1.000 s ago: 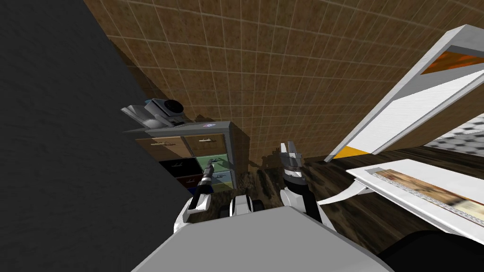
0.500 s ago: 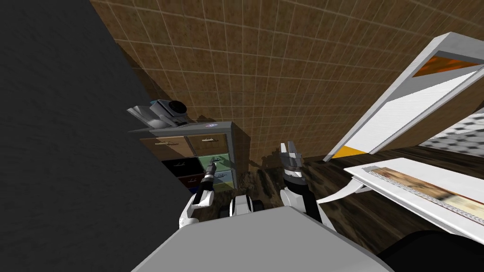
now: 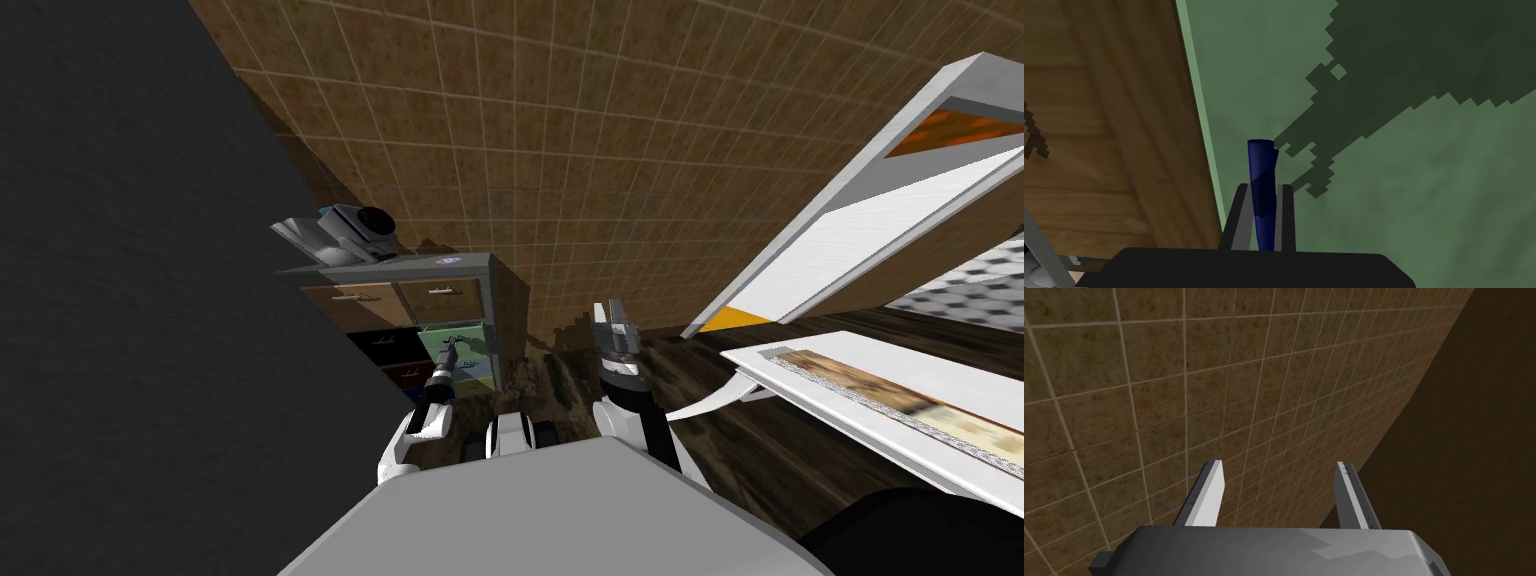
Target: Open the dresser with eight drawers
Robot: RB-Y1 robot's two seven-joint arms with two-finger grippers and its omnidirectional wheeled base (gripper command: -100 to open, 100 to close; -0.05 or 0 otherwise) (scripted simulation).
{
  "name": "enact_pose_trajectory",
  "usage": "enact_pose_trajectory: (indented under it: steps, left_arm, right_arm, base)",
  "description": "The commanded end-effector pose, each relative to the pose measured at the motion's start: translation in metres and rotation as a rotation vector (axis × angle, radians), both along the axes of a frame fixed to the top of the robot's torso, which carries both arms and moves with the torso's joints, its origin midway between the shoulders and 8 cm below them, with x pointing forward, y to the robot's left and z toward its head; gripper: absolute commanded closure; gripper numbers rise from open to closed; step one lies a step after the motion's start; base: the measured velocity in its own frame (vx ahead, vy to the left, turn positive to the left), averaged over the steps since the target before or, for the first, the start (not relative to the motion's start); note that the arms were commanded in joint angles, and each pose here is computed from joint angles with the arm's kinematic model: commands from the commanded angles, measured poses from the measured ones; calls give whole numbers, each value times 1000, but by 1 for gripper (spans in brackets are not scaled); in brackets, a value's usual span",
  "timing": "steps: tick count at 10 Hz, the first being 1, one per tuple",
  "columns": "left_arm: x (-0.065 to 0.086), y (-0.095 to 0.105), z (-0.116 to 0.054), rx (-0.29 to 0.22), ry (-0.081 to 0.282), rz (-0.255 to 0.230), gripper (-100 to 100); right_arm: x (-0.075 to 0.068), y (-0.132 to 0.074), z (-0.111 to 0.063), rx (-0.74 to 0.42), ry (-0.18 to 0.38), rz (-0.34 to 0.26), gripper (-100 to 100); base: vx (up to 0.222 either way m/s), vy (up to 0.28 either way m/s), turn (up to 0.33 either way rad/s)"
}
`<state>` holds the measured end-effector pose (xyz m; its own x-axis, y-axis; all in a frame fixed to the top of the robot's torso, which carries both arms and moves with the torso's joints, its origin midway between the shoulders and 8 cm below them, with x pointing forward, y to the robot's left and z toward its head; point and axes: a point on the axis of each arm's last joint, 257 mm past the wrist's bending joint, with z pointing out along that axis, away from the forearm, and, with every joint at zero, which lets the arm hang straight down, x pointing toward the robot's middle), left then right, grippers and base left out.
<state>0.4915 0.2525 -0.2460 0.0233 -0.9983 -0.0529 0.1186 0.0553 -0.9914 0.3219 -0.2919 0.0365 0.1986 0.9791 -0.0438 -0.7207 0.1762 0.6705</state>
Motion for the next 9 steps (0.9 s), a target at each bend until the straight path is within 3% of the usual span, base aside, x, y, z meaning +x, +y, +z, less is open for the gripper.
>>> enact_pose_trajectory:
  steps: [1,2,5,6,9]
  left_arm:
    - [-2,-2,7,0,-12,-6,100]
    - [-3,-3,-3,-2,10,-4,100]
    - [-9,-5,4,-1,-4,-11,100]
    - [-5,-4,7,-3,13,-12,-100]
    - [2,-4,24,-4,13,-15,-100]
  right_arm:
    - [0,0,0,0,0,0,0]
    - [0,0,0,0,0,0,0]
    - [0,0,0,0,0,0,0]
    - [0,0,0,0,0,0,0]
    - [0,0,0,0,0,0,0]
  base:
    - [-189,9,22]
    - [-86,4,-6]
    - [-159,-5,18]
    - [-95,4,18]
    - [-1,-9,15]
